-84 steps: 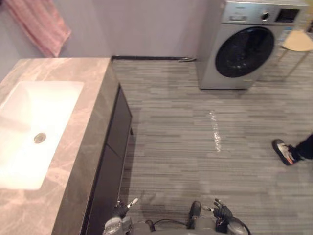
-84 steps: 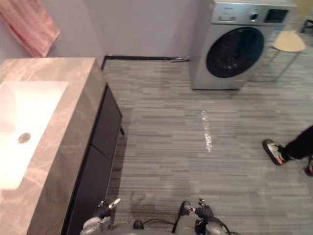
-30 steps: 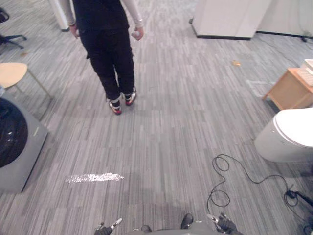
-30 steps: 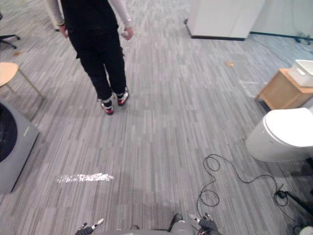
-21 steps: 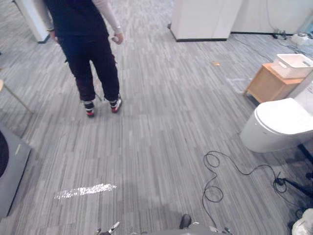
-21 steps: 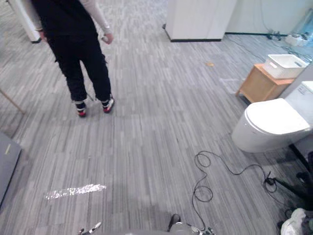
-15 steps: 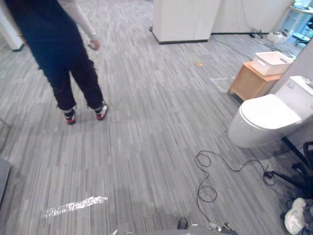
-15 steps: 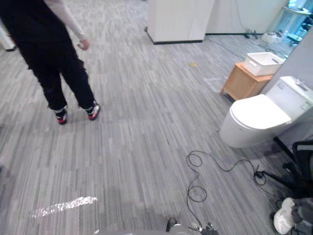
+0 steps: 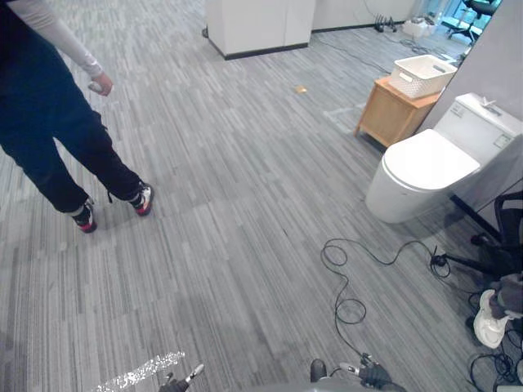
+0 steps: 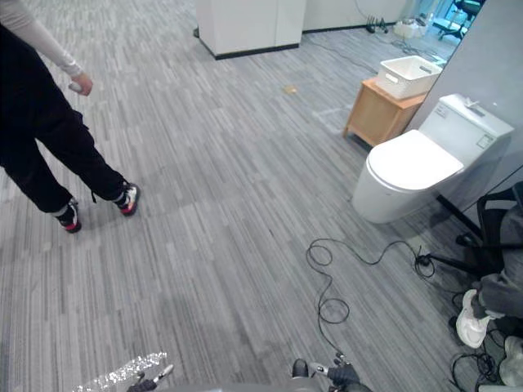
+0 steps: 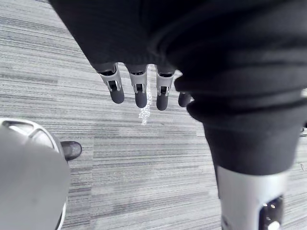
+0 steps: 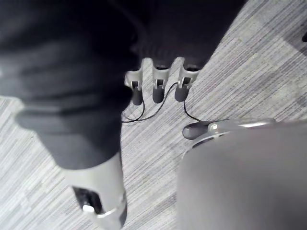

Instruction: Organize washtable

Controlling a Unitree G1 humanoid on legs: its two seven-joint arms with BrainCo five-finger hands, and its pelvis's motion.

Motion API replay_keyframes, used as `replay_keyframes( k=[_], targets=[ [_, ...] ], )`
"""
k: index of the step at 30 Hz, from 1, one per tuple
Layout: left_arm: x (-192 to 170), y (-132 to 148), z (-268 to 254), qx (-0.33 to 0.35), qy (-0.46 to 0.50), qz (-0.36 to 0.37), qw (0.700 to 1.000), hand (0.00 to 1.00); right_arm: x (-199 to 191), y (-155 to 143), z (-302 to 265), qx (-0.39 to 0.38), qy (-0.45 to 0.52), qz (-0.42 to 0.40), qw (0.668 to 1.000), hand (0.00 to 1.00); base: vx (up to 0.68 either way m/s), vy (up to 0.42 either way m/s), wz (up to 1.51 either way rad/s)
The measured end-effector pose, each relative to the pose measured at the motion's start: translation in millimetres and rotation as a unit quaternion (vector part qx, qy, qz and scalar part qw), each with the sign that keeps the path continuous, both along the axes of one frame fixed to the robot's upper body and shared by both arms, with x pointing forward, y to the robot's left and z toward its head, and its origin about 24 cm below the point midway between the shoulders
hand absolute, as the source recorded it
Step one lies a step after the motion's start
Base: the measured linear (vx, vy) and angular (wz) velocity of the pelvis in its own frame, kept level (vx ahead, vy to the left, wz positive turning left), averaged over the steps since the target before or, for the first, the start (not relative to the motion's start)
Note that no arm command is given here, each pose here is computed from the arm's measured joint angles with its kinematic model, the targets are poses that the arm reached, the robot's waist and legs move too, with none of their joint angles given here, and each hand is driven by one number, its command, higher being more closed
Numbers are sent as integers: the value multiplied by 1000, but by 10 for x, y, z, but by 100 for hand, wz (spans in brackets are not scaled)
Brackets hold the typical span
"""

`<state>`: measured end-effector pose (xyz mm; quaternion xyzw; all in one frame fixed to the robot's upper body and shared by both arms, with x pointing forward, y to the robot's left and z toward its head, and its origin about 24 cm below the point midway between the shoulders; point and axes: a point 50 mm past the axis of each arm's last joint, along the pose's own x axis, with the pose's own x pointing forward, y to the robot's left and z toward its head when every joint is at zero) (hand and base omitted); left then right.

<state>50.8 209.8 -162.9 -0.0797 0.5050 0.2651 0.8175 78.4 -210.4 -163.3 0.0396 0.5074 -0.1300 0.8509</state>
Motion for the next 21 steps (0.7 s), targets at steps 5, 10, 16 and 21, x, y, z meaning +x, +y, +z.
replay_keyframes(
  k=[5, 10, 16, 21],
  targets=[
    [33, -81, -10, -10, -3, -1, 1000, 0, -148, -108, -12, -9, 25, -9, 1000, 0, 61, 8, 39],
    [29, -82, -11, -10, -3, 1, 1000, 0, -227, -133, -27, -2, 38, -47, 998, 0, 9, -14, 26],
    [19, -66, -10, -11, -3, 8, 1000, 0, -223, -106, -33, 6, 35, -66, 997, 0, -25, -30, 17],
    [40, -55, -5, -10, -7, 9, 1000, 0, -219, -92, -36, 7, 36, -67, 997, 0, -76, -57, 15]
  ],
)
